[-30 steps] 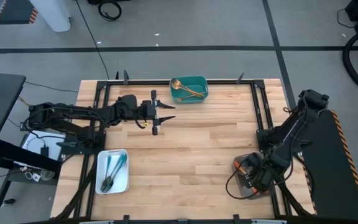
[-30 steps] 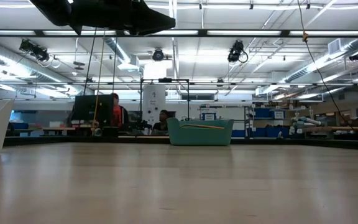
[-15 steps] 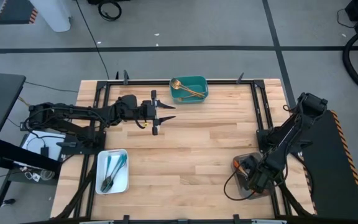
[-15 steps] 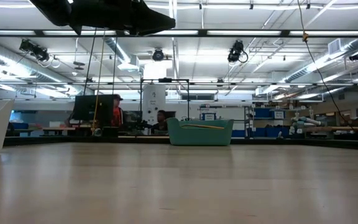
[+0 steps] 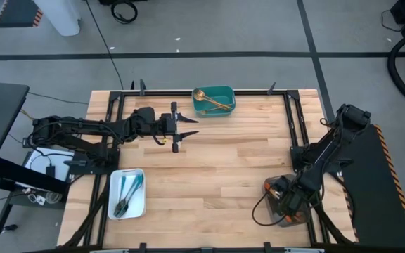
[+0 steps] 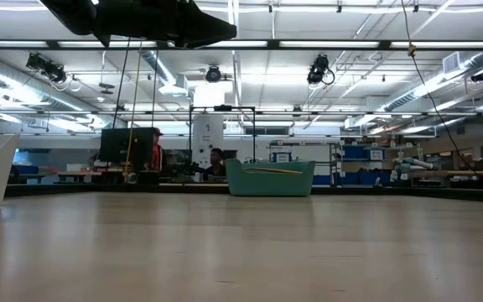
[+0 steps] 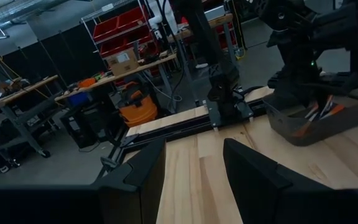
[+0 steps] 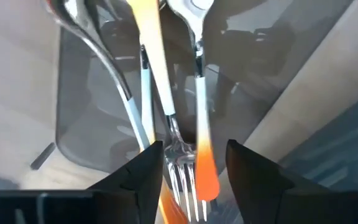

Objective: Sort silverware by color (type)
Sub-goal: Return to Home Position

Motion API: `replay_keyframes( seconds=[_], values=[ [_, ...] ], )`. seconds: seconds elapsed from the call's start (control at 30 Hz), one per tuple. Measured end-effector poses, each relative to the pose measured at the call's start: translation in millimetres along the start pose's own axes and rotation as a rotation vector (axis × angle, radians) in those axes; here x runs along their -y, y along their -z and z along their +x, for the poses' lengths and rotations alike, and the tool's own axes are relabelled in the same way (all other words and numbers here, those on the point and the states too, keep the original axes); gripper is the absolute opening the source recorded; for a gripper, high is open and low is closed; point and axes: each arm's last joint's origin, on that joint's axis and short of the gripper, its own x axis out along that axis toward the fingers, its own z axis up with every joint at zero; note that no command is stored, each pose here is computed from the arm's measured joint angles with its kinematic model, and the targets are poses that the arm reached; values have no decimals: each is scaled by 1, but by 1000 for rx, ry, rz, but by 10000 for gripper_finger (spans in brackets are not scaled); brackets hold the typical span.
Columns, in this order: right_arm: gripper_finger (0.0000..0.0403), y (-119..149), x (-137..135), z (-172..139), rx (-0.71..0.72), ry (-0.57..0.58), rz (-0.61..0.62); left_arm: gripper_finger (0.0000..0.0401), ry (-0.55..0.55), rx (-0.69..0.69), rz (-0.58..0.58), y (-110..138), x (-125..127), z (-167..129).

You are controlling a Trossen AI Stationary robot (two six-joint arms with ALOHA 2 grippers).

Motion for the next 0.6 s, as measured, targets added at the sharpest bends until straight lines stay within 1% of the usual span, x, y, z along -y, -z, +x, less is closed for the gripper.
replay_keyframes(
  seconds=[0.2, 0.3, 0.43, 0.5, 0.6],
  values=[
    [179, -1, -3, -12, -9, -33, -38, 171, -2, 5, -28, -1, 0, 0],
    [177, -3, -2, -20, 5, -33, -48, 171, -4, 13, -33, -1, 0, 0],
    [177, -4, -2, -31, 26, -66, -91, 171, -10, 38, -49, -4, -1, 0],
    [177, -5, 0, -36, 45, -80, -109, 171, 14, 45, -50, -3, -3, 0],
    [177, -6, 5, -44, 86, -114, -134, 171, 53, 74, -87, -1, -8, -6]
  ],
)
